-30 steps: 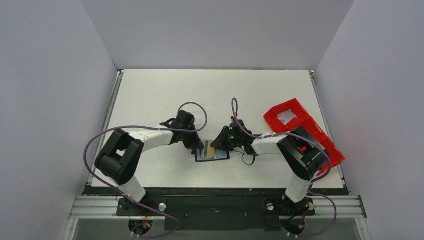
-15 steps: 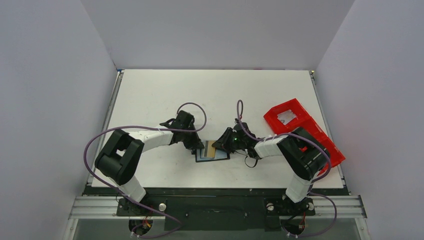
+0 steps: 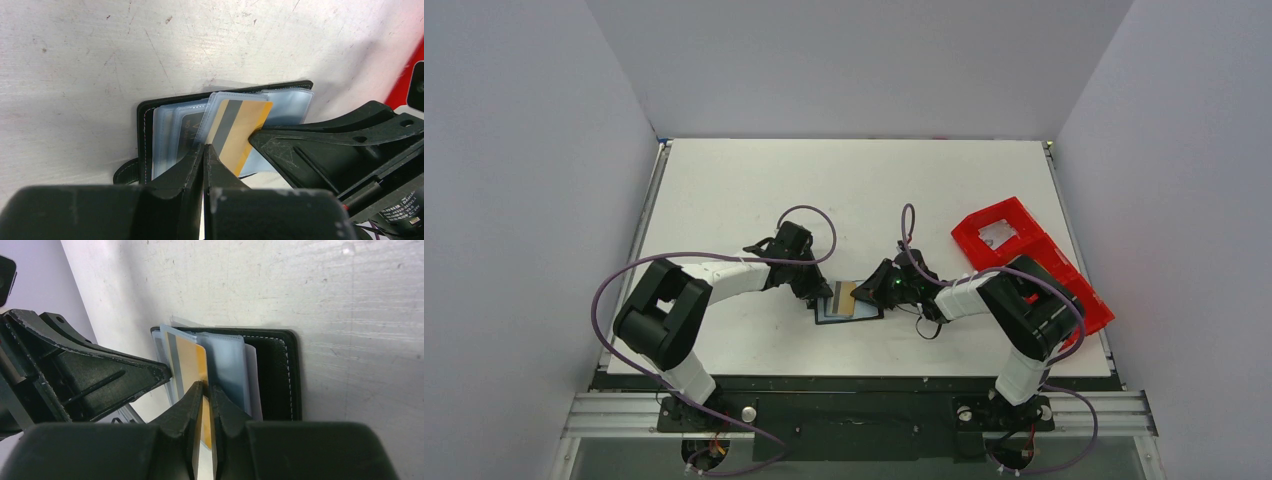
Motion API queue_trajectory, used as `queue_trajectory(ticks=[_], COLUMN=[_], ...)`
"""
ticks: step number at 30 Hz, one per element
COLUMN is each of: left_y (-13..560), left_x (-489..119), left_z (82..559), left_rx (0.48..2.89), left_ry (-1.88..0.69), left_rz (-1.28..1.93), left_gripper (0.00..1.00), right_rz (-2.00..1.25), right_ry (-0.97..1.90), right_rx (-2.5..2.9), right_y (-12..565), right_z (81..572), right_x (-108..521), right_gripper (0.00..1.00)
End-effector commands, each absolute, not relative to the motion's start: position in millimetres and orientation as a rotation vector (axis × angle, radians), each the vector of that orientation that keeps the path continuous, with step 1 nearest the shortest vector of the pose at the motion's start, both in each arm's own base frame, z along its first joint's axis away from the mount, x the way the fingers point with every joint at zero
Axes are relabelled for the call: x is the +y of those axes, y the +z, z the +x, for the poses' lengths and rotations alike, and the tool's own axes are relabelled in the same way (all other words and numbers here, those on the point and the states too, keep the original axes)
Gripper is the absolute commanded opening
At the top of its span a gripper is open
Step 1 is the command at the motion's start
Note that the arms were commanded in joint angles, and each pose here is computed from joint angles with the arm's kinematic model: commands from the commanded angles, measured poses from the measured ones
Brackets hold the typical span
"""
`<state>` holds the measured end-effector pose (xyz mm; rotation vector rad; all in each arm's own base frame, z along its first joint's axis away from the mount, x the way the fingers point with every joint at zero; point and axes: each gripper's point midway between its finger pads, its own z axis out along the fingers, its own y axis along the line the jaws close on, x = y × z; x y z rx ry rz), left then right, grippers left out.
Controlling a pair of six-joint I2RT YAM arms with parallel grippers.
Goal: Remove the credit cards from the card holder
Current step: Remove the credit card from the card holder.
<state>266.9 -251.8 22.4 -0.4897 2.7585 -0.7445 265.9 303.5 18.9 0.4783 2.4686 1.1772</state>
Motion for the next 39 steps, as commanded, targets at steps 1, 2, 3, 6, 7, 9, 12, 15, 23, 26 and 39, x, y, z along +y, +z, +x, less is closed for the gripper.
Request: queue_trajectory(ticks=[1,2,3,6,7,9,12,15,23,26,39], left_y=[-27,-27,-27,-27,-26,-27,-27,-28,-25,-23,16], left_x=[-211,-211,-210,-209,-208,-204,-201,-200,-202,-204,-227], left_z=[235,235,235,235,234,234,234,233,236,238,260], left_rx=[2.891,2.891,2.891,2.889,2.891,2.892,2.895,2.898,2.893,2.89,2.837], left_ry=[-0.445,-0.444,-0.442,-0.432,-0.425,-0.399,-0.382,-0.374,-0.39,-0.397,-0.534], left_rz=[-0.542,-0.543,-0.543,-0.542,-0.542,-0.538,-0.526,-0.519,-0.5,-0.485,-0.366], left_gripper=[0.0,0.0,0.0,0.0,0.0,0.0,0.0,0.0,0.0,0.0,0.0], right_rz=[0.469,0.468,0.466,0.468,0.465,0.463,0.452,0.436,0.406,0.392,0.4], right_ry=[1.22,1.22,1.22,1.212,1.206,1.182,1.13,1.079,1.018,1.006,1.064], right_rx=[2.38,2.378,2.377,2.374,2.373,2.375,2.385,2.393,2.413,2.415,2.401], right_y=[38,39,40,40,40,40,38,38,35,37,53], right_z=[276,277,276,278,278,279,280,280,276,275,276], right_x=[304,304,304,301,300,296,287,278,267,264,258], right_gripper=[0.01,0.0,0.0,0.0,0.0,0.0,0.0,0.0,0.0,0.0,0.0])
